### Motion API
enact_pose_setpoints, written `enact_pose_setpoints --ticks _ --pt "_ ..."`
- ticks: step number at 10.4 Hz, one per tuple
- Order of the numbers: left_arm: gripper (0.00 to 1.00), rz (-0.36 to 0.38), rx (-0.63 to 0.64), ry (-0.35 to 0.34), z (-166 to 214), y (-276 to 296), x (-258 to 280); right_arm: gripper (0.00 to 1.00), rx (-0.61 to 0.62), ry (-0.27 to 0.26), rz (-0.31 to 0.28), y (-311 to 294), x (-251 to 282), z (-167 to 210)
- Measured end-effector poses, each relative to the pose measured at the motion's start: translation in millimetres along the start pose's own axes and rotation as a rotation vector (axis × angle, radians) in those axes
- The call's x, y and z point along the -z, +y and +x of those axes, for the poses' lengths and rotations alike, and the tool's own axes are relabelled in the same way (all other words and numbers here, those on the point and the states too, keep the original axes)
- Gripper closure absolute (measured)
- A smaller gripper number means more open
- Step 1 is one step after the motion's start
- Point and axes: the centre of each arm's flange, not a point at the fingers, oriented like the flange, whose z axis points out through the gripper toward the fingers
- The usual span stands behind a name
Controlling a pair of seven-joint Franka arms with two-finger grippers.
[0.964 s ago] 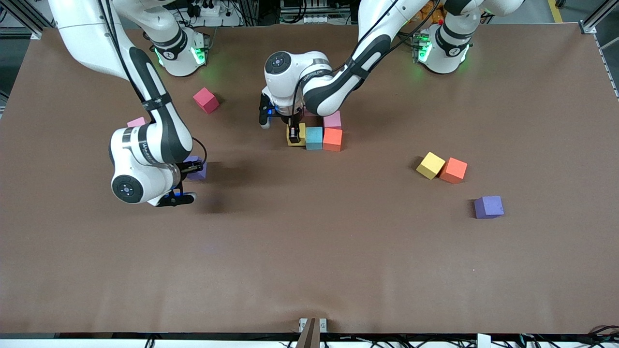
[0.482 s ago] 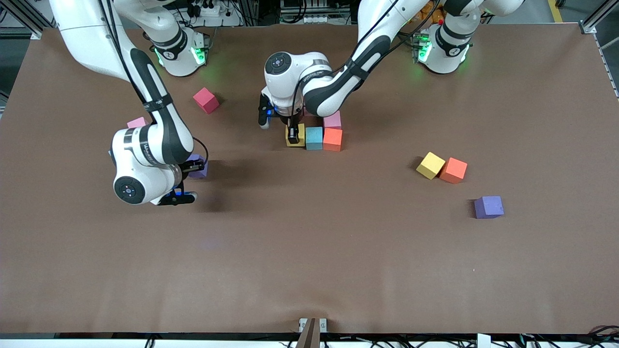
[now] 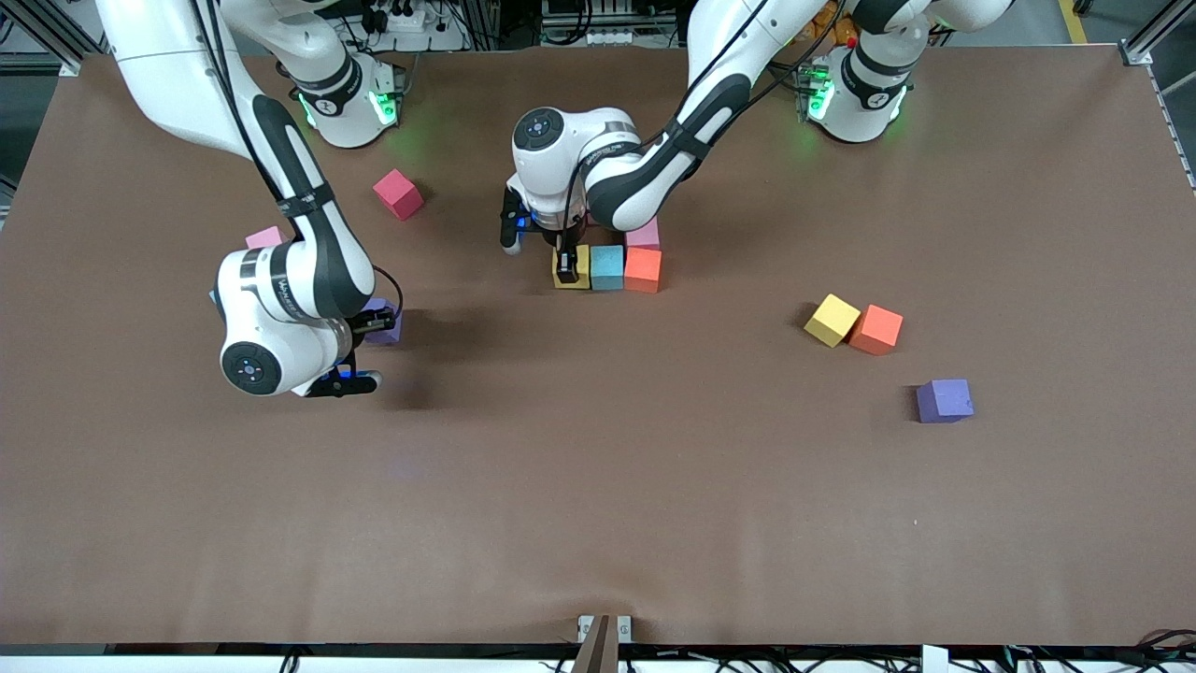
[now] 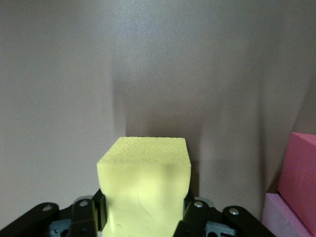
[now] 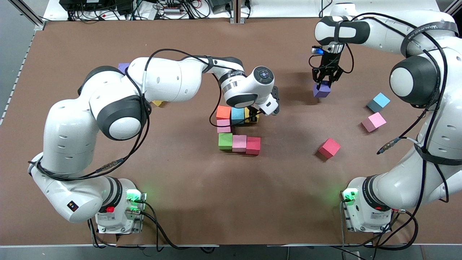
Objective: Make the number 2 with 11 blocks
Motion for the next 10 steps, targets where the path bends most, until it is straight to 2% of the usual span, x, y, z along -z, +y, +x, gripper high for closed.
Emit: enact_pose_setpoints --ticks 8,10 --pt "0.43 0.001 -0.008 -0.012 -4.6 -5.8 -7.1 0.51 -0.003 -0.001 -0.001 -1.8 -0.3 -0.2" --pt "0.2 0.0 -0.008 -0.013 -4.6 -5.4 -8.3 0.51 -0.005 -0.001 -0.002 -3.6 -0.5 -0.4"
